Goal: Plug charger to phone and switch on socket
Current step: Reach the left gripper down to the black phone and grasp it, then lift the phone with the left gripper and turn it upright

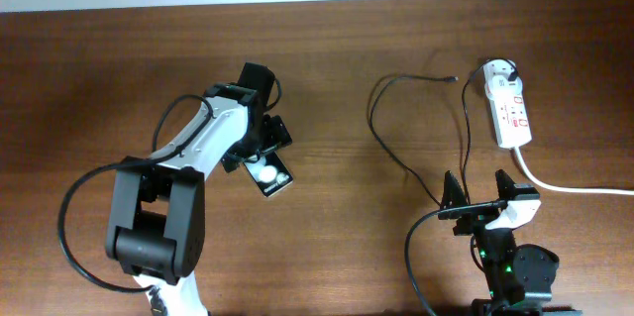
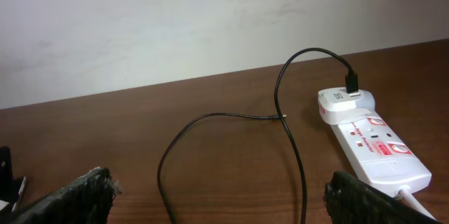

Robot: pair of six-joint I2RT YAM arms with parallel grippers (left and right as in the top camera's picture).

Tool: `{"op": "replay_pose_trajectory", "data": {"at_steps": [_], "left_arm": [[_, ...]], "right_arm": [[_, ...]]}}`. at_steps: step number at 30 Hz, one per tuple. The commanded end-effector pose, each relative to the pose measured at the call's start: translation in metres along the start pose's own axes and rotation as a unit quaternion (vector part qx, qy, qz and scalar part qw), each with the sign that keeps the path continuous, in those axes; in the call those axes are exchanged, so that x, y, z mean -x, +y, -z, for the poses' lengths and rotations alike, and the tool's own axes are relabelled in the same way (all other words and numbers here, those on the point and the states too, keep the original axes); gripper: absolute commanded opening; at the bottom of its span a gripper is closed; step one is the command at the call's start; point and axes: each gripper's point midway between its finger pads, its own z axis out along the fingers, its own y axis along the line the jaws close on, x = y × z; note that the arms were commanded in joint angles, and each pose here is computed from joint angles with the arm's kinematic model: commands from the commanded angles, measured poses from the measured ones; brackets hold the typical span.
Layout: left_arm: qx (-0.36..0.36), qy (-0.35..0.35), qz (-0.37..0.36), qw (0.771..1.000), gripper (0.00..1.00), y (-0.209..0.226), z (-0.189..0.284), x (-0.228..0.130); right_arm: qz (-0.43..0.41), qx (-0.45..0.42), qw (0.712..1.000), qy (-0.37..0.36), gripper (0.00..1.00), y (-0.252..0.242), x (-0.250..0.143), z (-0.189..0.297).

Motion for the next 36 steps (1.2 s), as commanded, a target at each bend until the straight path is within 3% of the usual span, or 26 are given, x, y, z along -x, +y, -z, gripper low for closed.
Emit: {"op": "replay_pose_trajectory", "data": {"at_steps": [1,19,27,36], "left_arm": [[0.001,0.004,0.008,1.0,0.99,-0.003,-0.004,0.001],[0.034,0.02,0.072,0.997,0.99,0.011,-0.028,-0.009],[0.036,0.022,0.072,0.997,0.74,0.014,-0.034,-0.013],[0.016,0.005,0.068,0.998,0.72,0.007,-0.013,-0.004]], "right_arm": [[0.005,0.0,1.0,0.002,0.99,0.0,-0.004,0.0],[0.005,0.0,1.0,0.002,0.99,0.0,-0.004,0.0],[0.005,0.0,1.0,0.002,0.99,0.0,-0.004,0.0],[0.005,0.0,1.0,0.002,0.99,0.0,-0.004,0.0]]}}
